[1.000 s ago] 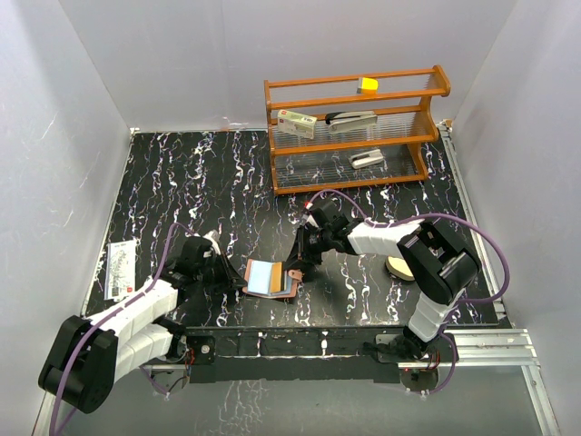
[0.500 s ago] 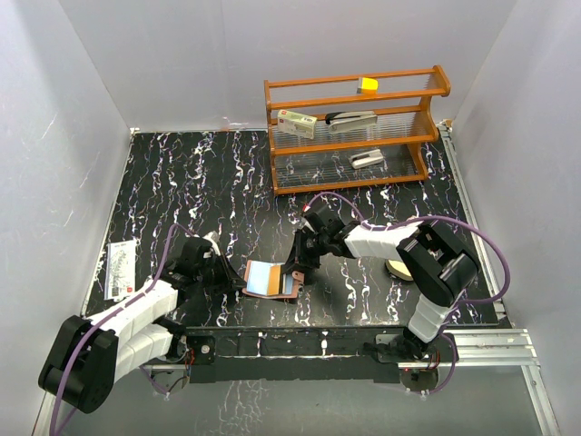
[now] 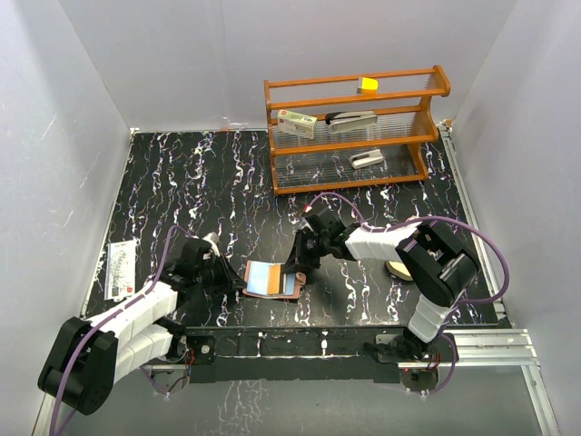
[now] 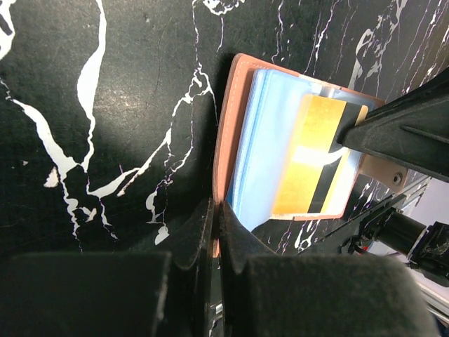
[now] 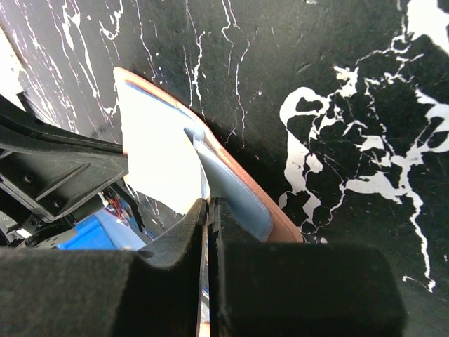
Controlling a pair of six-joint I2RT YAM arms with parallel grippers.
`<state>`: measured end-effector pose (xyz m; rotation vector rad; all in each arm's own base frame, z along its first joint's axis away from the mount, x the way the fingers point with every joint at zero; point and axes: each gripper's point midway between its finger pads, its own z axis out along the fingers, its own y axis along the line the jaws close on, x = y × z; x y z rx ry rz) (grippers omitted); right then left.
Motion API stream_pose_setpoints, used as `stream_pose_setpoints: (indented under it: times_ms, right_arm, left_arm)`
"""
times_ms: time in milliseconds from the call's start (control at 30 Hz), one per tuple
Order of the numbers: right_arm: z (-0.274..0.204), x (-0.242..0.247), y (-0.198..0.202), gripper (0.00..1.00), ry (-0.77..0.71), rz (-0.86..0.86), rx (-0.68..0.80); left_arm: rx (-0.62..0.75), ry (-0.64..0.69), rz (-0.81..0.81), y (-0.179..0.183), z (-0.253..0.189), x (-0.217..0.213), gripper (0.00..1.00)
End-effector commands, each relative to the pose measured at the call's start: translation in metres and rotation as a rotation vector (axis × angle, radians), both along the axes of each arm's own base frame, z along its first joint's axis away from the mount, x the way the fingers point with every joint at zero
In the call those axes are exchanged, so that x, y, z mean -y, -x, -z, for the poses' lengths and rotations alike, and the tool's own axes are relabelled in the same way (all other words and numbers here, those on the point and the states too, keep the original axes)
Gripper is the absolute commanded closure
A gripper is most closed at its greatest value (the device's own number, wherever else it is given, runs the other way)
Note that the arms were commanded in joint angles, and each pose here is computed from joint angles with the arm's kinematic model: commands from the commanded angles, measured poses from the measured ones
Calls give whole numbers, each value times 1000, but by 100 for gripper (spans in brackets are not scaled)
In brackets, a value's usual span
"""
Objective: Put the credit cards into the card holder
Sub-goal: Insert the credit card into the card holder.
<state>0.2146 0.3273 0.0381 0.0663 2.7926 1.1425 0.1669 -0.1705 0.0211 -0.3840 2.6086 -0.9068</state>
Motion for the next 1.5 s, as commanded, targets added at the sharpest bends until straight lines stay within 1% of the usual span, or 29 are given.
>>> stream_pose_setpoints:
  times_ms: [0,167,533,567,733,867,967,1200,1467]
  right_arm:
    - [4,0,-11,100,8,43,62]
    - [4,-3,-11,100,-21,52,60]
    - [-1,-13,-10,100,-25,79,80]
    - [-1,-14,-10,98,-24,80,82]
    - [-5,-6,-13,79,40,90,103]
    - [-12,1,-13,69,77,95,117]
    - [-17,2,-12,66,77,95,120]
    - [-14,-6,-1,65,75,81,99]
    - [-16,-31,1,62,3,53,97]
  left_arm:
    - [-15,46,13,6,-3,5,100]
    - [-26,68,7,8,-2,8,100]
    - [-25,101,-3,7,-4,11,100]
    - [-26,102,-2,7,-4,11,100]
    - [-27,99,-6,7,-4,11,100]
    - [-24,99,-6,7,-4,11,100]
    - [-22,101,-6,7,-4,11,100]
    - [-21,101,-6,6,-4,11,100]
    - [-21,104,-6,6,-4,12,100]
